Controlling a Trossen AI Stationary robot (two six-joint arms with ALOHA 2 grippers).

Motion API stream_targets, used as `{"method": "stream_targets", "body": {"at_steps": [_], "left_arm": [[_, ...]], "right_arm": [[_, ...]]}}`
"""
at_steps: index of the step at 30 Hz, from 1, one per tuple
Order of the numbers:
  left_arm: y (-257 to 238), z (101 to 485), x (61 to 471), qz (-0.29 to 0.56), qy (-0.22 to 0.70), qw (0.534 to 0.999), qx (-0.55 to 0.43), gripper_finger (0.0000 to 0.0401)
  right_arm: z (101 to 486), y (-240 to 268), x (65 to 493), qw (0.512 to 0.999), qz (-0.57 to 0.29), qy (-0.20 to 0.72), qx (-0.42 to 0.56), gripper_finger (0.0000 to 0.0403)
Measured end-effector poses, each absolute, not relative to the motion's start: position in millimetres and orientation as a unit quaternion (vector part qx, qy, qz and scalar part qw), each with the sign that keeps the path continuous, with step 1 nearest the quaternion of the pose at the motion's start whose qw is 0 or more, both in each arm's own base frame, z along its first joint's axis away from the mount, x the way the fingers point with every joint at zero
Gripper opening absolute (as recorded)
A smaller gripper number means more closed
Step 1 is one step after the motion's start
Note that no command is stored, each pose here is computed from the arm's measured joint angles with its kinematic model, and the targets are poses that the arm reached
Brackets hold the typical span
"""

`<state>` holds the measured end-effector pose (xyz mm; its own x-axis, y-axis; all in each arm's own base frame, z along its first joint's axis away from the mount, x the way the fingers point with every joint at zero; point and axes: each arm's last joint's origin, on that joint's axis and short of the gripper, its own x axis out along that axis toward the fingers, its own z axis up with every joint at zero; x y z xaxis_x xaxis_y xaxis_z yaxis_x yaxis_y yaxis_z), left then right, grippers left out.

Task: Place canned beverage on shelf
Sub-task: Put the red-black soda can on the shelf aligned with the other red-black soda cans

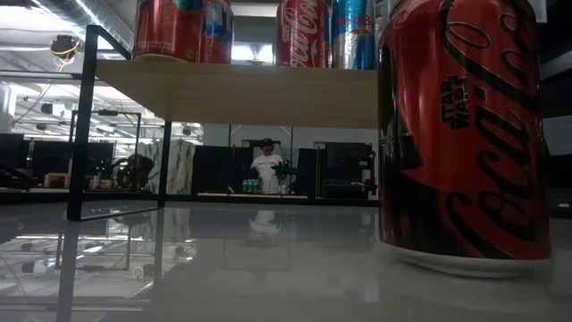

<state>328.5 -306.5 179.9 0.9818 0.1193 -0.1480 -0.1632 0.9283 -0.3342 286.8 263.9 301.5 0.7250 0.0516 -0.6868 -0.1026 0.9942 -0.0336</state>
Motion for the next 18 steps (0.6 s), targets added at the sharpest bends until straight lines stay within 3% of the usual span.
{"method": "stream_targets", "body": {"at_steps": [18], "left_arm": [[-306.2,179.9,328.9,0.071,0.063,0.980,-0.175,0.0320]], "right_arm": [[274.0,242.1,311.0,0.890,0.037,0.454,-0.031,0.0392]]}}
